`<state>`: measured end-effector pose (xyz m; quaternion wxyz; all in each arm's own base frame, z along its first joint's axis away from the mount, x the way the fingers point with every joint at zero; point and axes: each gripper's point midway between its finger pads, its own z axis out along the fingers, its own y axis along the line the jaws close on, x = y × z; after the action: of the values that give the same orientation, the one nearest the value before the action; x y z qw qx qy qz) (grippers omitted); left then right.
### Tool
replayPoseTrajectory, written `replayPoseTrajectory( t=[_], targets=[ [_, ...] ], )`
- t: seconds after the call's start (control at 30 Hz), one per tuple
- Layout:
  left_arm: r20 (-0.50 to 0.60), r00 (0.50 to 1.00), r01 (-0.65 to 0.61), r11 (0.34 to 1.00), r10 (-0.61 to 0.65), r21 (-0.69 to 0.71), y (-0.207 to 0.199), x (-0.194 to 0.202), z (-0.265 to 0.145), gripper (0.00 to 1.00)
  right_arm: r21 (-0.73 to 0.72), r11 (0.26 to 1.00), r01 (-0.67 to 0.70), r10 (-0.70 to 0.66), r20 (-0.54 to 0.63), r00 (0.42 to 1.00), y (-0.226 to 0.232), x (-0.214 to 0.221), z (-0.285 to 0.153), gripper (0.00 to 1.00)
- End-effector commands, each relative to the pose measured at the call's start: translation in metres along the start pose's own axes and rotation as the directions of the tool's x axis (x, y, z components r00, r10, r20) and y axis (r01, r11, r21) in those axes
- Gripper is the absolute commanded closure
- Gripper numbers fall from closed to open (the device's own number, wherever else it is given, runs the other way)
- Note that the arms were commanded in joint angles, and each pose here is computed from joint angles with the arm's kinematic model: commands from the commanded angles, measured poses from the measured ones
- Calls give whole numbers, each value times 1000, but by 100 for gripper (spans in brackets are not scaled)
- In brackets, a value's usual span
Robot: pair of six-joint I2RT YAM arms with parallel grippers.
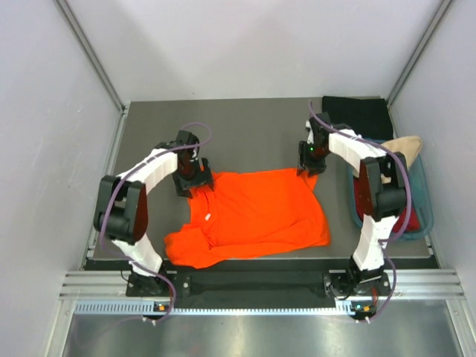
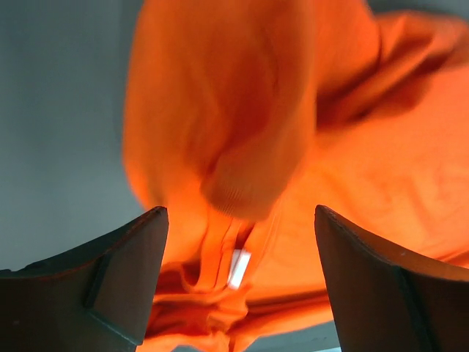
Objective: Fold and stack the t-shirts
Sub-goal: Flatten the tshirt out
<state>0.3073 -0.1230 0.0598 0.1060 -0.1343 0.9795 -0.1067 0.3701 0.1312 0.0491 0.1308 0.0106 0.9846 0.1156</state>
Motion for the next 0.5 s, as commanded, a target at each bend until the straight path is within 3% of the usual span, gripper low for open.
replayPoseTrajectory(
  t=[0.0, 0.07, 0.13, 0.17, 0.2, 0.23, 0.3, 0.37, 0.4, 0.47],
  targets=[
    [71, 996, -56, 996, 51, 67, -27, -35, 6, 16, 24, 998, 55, -56, 40, 998, 10, -26, 6, 54],
    [21, 998, -62, 997, 61, 43, -25, -35, 21, 23, 39, 997, 68, -70, 30, 997, 9, -28, 13, 54],
    [23, 996, -84, 996, 83, 43, -29, -45, 22, 37, 64, 995, 74, -75, 18, 997, 4, -27, 23, 55],
    [5, 996, -85, 996, 85, 30, -28, -45, 28, 46, 73, 995, 75, -77, 22, 997, 2, -30, 25, 57],
    [16, 996, -91, 995, 91, 28, -30, -53, 24, 65, 93, 993, 74, -76, 17, 997, -2, -30, 30, 59],
    [32, 995, -96, 995, 96, 8, -29, -59, 23, 74, 102, 992, 75, -78, 19, 997, -3, -32, 32, 60],
    [74, 991, -114, 993, 115, -10, -32, -76, 16, 93, 117, 990, 74, -77, 28, 997, -5, -41, 37, 72],
    [126, 984, -121, 992, 125, -45, -33, -99, 8, 100, 114, 991, 73, -79, 54, 995, -1, -54, 37, 81],
    [129, 982, -132, 989, 139, -61, -32, -103, 4, 100, 119, 991, 69, -76, 48, 996, -2, -56, 44, 90],
    [213, 966, -125, 987, 145, -103, -31, -133, -13, 100, 114, 992, 58, -69, 90, 994, 3, -76, 42, 100]
  ],
)
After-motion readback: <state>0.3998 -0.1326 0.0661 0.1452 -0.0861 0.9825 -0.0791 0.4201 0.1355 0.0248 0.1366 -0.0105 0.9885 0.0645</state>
